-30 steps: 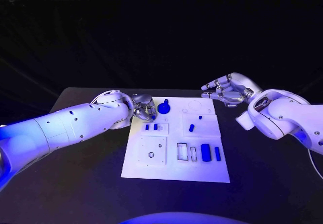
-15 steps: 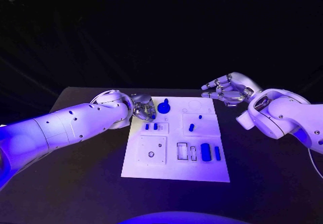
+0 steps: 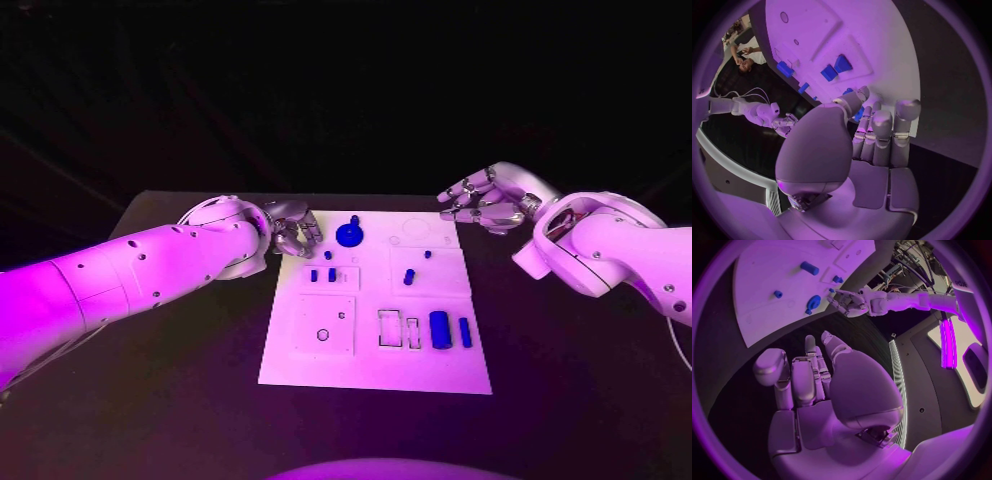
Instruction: Assemble the parts on the task board
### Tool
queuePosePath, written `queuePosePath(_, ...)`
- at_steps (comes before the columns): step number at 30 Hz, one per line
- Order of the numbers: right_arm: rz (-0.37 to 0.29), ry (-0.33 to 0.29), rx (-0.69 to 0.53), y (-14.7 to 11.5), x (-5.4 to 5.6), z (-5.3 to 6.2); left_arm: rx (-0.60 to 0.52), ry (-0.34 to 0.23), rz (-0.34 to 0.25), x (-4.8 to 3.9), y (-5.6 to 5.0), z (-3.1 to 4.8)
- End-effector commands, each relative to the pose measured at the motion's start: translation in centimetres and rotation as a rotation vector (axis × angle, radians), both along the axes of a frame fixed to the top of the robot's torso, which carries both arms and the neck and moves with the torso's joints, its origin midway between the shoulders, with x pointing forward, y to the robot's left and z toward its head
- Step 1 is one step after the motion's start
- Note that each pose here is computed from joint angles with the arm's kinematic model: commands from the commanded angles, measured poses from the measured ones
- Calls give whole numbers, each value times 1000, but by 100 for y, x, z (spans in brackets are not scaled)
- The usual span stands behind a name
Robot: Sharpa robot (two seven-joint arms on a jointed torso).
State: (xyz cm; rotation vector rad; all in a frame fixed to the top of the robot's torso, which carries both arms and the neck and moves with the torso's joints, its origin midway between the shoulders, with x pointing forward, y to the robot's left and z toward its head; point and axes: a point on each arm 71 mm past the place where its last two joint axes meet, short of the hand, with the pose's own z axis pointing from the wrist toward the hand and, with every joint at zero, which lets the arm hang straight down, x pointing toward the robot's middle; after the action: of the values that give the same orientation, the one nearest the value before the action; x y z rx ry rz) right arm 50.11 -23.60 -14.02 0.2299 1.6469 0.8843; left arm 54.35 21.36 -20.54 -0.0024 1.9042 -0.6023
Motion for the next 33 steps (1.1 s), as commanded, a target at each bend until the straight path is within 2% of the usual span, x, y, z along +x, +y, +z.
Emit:
queuePosePath(1, 36, -25, -235, 10, 29, -72, -217, 35, 99, 5, 91, 97)
queuePosePath(5, 45, -84, -400, 28, 45, -128, -452, 86, 178, -36, 226, 203)
queuePosePath(7, 53, -112, -466, 63, 42, -157, -618, 108, 214, -67, 261, 258)
queuePosePath(11, 69, -151, -546, 152, 33, -204, -905, 165, 274, -146, 285, 324)
queuePosePath(15, 83, -173, -593, 253, 20, -260, -1118, 218, 315, -262, 273, 352)
queuePosePath(20, 86, -164, -625, 343, 29, -325, -1202, 241, 347, -322, 297, 343)
queuePosePath(33, 97, -85, -685, 462, 85, -515, -1227, 260, 358, -344, 317, 318)
